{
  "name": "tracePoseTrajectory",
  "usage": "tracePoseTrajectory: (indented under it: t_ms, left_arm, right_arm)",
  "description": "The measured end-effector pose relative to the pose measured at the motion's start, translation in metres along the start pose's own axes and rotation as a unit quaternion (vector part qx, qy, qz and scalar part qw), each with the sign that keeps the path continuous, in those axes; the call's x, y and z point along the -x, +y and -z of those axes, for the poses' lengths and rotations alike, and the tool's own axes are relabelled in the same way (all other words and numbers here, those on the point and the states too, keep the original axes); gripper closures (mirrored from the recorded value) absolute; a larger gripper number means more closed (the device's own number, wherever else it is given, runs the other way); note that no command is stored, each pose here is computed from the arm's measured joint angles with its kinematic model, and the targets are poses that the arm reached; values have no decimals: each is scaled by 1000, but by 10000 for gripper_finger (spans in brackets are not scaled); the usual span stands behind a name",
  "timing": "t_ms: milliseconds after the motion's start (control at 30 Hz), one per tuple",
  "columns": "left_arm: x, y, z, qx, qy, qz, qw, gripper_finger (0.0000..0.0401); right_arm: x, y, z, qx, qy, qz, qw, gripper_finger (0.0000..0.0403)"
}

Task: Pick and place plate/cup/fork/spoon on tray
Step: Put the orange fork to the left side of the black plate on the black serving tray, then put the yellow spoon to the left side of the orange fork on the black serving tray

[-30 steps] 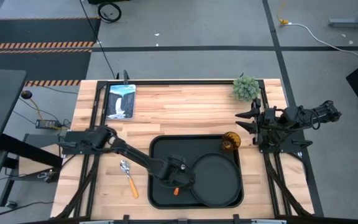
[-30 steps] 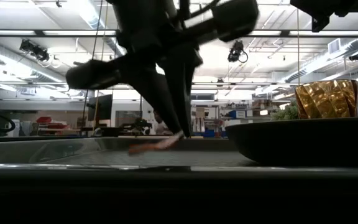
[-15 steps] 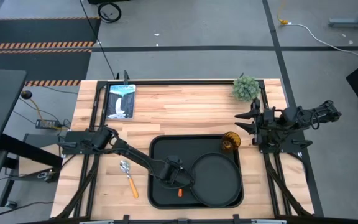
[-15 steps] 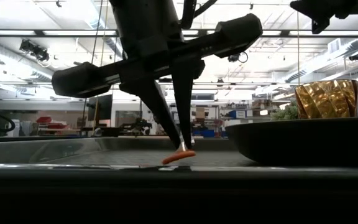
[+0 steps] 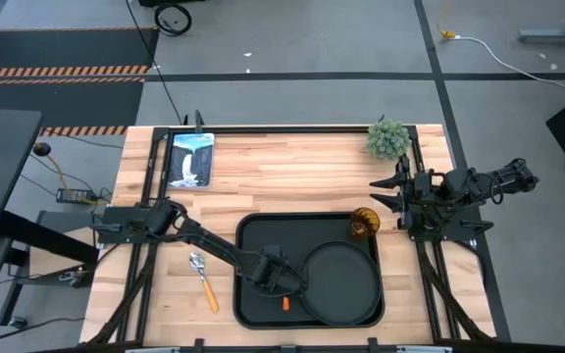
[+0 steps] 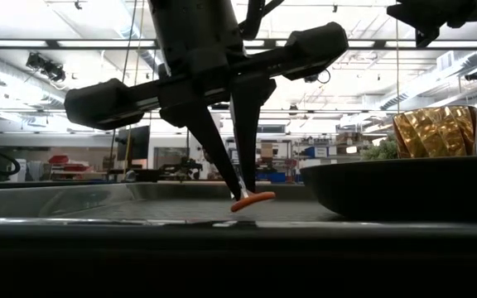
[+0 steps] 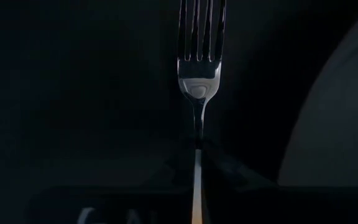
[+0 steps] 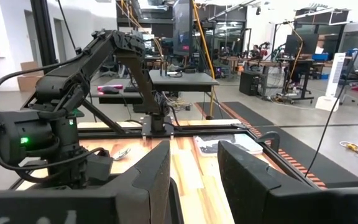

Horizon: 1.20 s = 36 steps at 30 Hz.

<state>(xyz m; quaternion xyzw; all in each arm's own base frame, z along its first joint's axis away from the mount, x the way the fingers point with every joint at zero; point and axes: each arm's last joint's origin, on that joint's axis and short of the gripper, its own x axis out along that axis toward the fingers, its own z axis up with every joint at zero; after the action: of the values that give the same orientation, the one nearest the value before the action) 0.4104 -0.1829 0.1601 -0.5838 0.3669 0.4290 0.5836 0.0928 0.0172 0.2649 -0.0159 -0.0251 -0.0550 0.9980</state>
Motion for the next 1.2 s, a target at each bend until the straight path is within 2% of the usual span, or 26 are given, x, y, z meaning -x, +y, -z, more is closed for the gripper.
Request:
tracePoseTrajectory:
  t_ms: [300, 433, 533, 667, 833, 1000, 1200]
  left_arm:
    - [0, 1, -1, -23, -4, -7, 1000, 317]
    - [2, 2, -1, -67, 3, -11, 998, 299]
    - [14, 4, -2, -90, 23, -27, 995, 297]
    - [41, 12, 0, -111, 23, -44, 993, 305]
    - [70, 34, 12, -113, 12, -90, 989, 330]
    - [88, 60, 32, -91, 3, -130, 987, 361]
    - [94, 99, 48, -51, -9, -142, 988, 390]
  right_arm:
    - [0, 0, 0, -2, 0, 0, 1000, 261]
    - [0, 0, 0, -2, 0, 0, 1000, 261]
    - [0, 0, 0, -2, 0, 0, 1000, 261]
    - [0, 0, 0, -2, 0, 0, 1000, 261]
    - [0, 0, 0, -2, 0, 0, 1000, 261]
    - [0, 0, -1, -3, -3, 0, 1000, 261]
    - [0, 0, -2, -5, -12, 0, 1000, 261]
